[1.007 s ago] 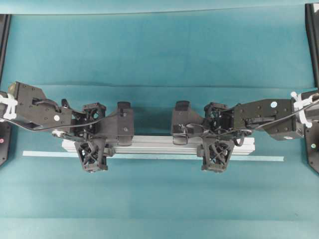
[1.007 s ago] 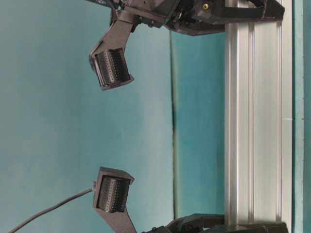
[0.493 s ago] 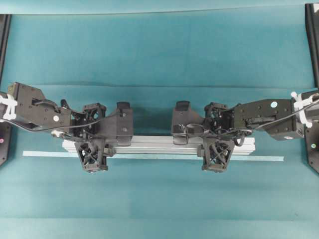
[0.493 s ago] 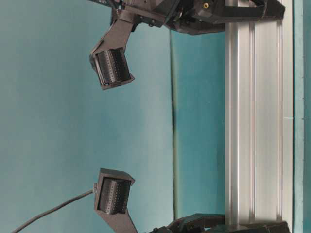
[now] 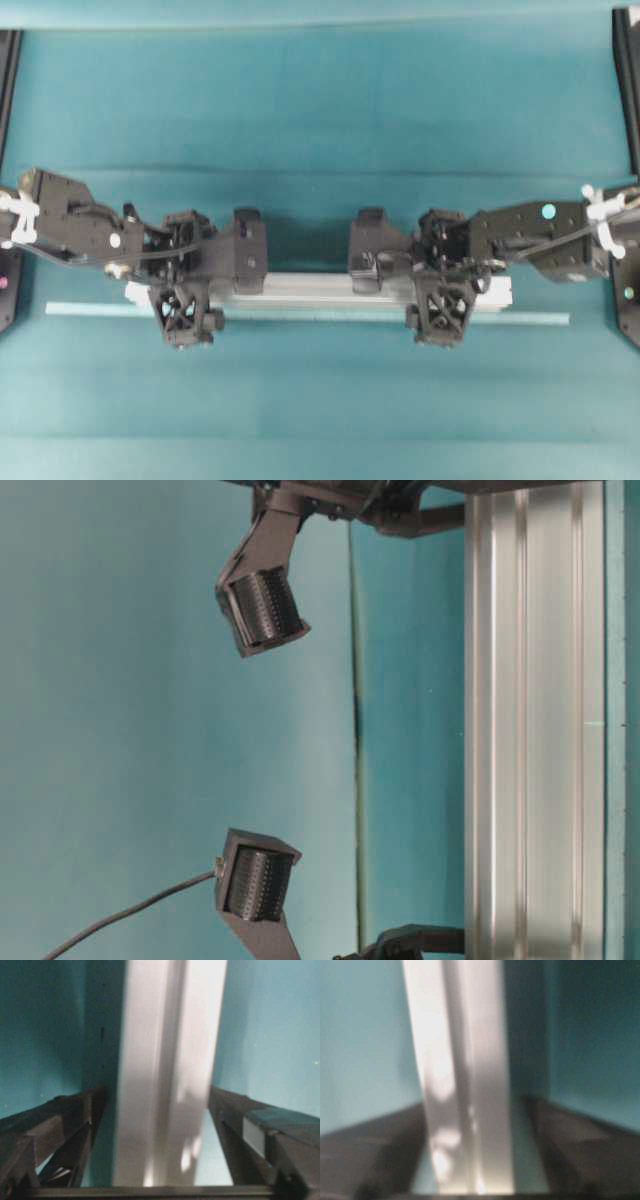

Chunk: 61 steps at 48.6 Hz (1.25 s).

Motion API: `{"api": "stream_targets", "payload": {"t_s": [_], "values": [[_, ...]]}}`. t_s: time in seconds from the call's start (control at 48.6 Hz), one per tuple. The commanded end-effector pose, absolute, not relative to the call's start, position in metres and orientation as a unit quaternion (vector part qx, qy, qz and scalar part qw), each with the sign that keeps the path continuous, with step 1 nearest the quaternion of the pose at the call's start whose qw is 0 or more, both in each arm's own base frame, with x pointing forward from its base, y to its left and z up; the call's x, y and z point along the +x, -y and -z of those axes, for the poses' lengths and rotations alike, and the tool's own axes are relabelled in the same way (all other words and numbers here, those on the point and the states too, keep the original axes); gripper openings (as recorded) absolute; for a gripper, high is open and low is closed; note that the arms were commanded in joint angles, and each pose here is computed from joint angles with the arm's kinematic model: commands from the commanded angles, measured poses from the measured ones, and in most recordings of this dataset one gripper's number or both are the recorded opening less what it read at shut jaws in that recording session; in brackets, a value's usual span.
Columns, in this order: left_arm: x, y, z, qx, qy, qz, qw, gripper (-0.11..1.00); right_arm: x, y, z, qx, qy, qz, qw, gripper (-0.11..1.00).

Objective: Lift the metal rail with both hands.
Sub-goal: 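Open both grippers and raise them off the rail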

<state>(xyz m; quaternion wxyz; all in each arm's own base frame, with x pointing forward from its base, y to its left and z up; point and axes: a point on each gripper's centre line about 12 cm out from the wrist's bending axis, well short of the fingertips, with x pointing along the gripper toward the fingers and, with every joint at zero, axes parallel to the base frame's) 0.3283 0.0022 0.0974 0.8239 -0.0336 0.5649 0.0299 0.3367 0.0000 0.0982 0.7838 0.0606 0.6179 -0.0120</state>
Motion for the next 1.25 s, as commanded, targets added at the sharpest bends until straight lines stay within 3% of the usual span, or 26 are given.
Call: {"api": "stream_targets", "payload": {"t_s": [0.0,0.247,0.576,0.966,1.233], "values": [[0.33,-0.004,-0.1,-0.035,-0.56,-0.032,0.827,0.93,0.34,-0.001,-0.098,0.062,-0.613,0.012,0.788,0.95],[0.33,-0.004,-0.103,-0.033,-0.557,-0.03,0.83,0.94,0.344,0.0,-0.111,0.059,-0.598,0.012,0.799,0.94],[0.327,-0.005,-0.144,-0.027,-0.515,-0.026,0.856,0.94,0.339,0.002,-0.149,0.06,-0.555,0.013,0.83,0.94],[0.314,-0.007,-0.205,-0.006,-0.44,-0.015,0.898,0.94,0.325,0.014,-0.21,0.069,-0.466,0.027,0.882,0.94],[0.301,-0.007,-0.246,0.007,-0.379,-0.011,0.925,0.94,0.314,0.016,-0.254,0.065,-0.362,0.029,0.93,0.94]]}}
